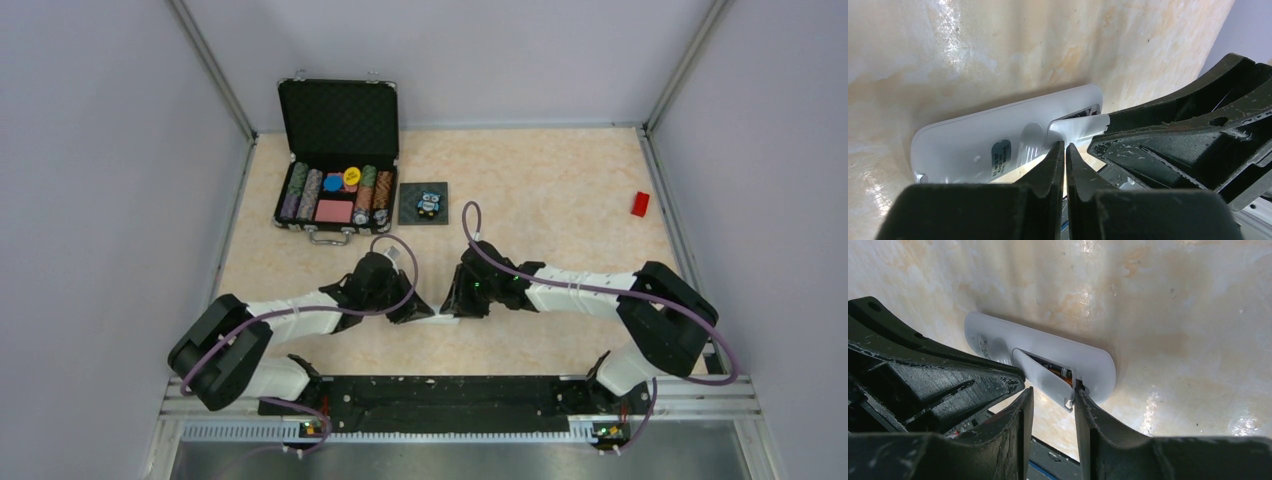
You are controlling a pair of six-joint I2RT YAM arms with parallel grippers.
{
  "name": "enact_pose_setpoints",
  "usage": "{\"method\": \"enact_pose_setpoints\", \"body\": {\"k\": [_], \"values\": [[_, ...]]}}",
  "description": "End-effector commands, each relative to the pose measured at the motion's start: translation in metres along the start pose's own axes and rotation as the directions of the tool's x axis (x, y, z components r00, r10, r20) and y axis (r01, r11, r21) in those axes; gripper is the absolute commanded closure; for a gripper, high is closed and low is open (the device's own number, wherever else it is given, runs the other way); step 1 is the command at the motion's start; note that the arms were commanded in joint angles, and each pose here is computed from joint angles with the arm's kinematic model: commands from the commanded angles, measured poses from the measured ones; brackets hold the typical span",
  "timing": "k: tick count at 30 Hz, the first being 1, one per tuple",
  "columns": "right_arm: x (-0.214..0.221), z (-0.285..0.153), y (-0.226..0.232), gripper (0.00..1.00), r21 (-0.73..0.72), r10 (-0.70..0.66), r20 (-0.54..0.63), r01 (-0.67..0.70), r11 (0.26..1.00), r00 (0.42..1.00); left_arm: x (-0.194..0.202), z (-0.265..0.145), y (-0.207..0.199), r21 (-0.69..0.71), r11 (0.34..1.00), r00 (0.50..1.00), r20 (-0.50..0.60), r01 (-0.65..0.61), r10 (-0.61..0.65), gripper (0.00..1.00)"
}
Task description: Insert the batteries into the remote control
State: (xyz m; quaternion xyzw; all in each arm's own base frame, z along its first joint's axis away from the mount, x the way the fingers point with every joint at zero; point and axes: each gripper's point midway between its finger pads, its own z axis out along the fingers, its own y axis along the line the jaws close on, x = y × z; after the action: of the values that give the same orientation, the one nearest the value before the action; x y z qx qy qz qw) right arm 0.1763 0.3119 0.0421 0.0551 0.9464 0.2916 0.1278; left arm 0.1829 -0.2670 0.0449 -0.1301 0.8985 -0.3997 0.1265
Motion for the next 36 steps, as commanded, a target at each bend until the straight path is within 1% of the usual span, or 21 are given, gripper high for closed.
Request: {"method": "enact_pose_setpoints", "body": {"k": [1,3,10,16,19,21,24,26,29,33,36], "values": [[0.010,-0.003,-0.005,0.64,0.052,0.014,-0.036,-0.012,0.999,0.999,0.000,-0.002,0.004,0.000,1.000,1.000,0.017,-0.018,0.018,0.91],[0.009,-0.004,-0.005,0.62,0.063,0.009,-0.035,-0.007,0.998,0.999,0.001,-0.001,0.008,-0.011,1.000,1.000,0.016,-0.016,0.016,0.91],[0.002,-0.010,-0.007,0.60,0.110,-0.024,-0.018,0.026,0.994,1.000,0.002,0.001,0.017,-0.040,0.999,1.000,0.017,-0.004,0.005,0.91],[-0.003,-0.015,-0.006,0.60,0.121,-0.042,-0.002,0.041,0.992,0.999,0.003,0.003,0.021,-0.049,0.999,1.000,0.020,0.004,-0.003,0.91],[-0.008,-0.016,-0.002,0.61,0.115,-0.058,0.014,0.056,0.992,0.998,0.002,0.003,0.020,-0.047,0.999,1.000,0.019,0.003,-0.002,0.92],[-0.012,-0.017,0.001,0.65,0.111,-0.075,0.028,0.071,0.991,0.997,0.002,0.003,0.021,-0.050,0.999,1.000,0.020,0.004,-0.003,0.92],[-0.018,-0.017,0.006,0.75,0.107,-0.109,0.044,0.104,0.989,0.993,0.002,0.003,0.022,-0.052,0.999,1.000,0.021,0.007,-0.006,0.92],[-0.021,-0.016,0.009,0.79,0.108,-0.128,0.050,0.122,0.987,0.991,0.002,0.003,0.022,-0.055,0.998,1.000,0.023,0.009,-0.007,0.92],[-0.021,-0.012,0.009,0.82,0.111,-0.148,0.040,0.143,0.984,0.988,0.002,0.003,0.023,-0.059,0.998,1.000,0.023,0.012,-0.010,0.92],[-0.018,-0.006,0.005,0.91,0.126,-0.168,0.021,0.164,0.978,0.986,0.002,0.003,0.024,-0.065,0.998,1.000,0.027,0.014,-0.012,0.93],[-0.012,0.000,-0.001,0.95,0.142,-0.178,-0.002,0.177,0.974,0.984,0.002,0.004,0.025,-0.067,0.998,1.000,0.026,0.015,-0.013,0.93]]}}
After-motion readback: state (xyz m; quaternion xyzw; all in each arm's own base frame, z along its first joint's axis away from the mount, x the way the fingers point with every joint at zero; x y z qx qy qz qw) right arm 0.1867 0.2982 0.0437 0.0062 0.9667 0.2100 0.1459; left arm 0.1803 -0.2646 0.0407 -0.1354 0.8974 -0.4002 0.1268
